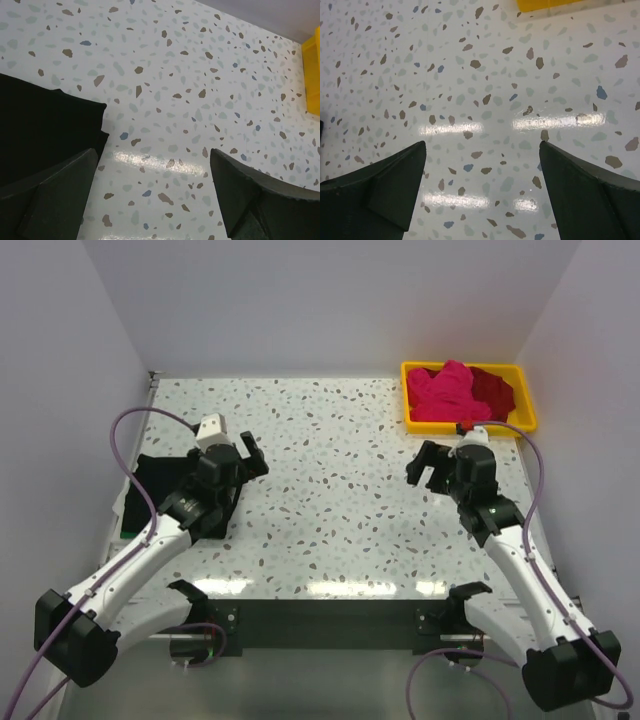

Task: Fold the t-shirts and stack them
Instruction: Grab the tshirt from the pile

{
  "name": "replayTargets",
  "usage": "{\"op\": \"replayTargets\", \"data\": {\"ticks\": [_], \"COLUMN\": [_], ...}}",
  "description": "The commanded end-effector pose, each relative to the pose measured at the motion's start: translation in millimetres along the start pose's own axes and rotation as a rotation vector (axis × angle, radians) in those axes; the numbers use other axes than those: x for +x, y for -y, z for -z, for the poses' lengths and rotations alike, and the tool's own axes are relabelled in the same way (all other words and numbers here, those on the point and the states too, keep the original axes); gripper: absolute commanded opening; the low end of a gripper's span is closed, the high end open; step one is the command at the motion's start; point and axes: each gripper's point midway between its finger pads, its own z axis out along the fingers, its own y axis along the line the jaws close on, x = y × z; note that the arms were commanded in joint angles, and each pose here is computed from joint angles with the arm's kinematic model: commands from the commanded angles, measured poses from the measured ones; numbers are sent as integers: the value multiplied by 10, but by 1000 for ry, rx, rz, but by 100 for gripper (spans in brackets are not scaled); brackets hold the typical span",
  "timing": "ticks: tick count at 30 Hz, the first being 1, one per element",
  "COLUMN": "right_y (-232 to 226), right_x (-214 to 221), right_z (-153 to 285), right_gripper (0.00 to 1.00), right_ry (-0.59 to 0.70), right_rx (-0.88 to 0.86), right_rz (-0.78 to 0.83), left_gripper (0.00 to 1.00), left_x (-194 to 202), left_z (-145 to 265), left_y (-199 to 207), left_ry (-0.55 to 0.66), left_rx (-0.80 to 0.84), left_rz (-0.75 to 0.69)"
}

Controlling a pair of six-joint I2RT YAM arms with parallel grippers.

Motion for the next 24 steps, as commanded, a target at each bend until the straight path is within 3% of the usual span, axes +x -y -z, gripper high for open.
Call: {"op": "replayTargets", "data": {"ticks": [1,3,4,5,7,8,10,11,14,15,16,24], "right_y": [-92,36,65,157,100,190,155,259,441,577,580,1008], "right_x": [-489,-595,-861,-719,-1014,-862,-1237,-1100,-1451,-1289,-1509,-1500], "right_z": [-136,-267,-286,-544,-723,-1034,-1247,-1493,-1765,-2019,-2076,-2774], "right_gripper": [99,99,99,99,99,99,99,99,99,99,99,98], "right_ry": [113,111,137,33,1,-86,-52,-118,-71,-121,-77,-62], "right_rx": [29,132,155,182,108,134,127,167,274,319,327,462], "right_rz": [-24,-42,-92,-113,-213,-213,-170,-158,-114,-93,-80,-53], "left_gripper": [100,100,100,100,100,100,100,100,100,100,100,100], "left_x": [-113,-86,-93,-64,-51,-21,1,22,45,56,57,37], "left_z": [-13,-48,-58,-83,-100,-122,-136,-150,-174,-182,-192,-232], "left_y": [-3,-29,-48,-57,-65,-75,-78,-93,-130,-137,-132,-135], "left_ry": [37,33,38,30,27,18,11,5,2,-1,-2,-3], "left_rx": [-24,-42,-55,-64,-72,-78,-82,-91,-115,-116,-117,-139], "left_rz": [-2,-16,-17,-25,-30,-38,-48,-57,-63,-68,-71,-81]}}
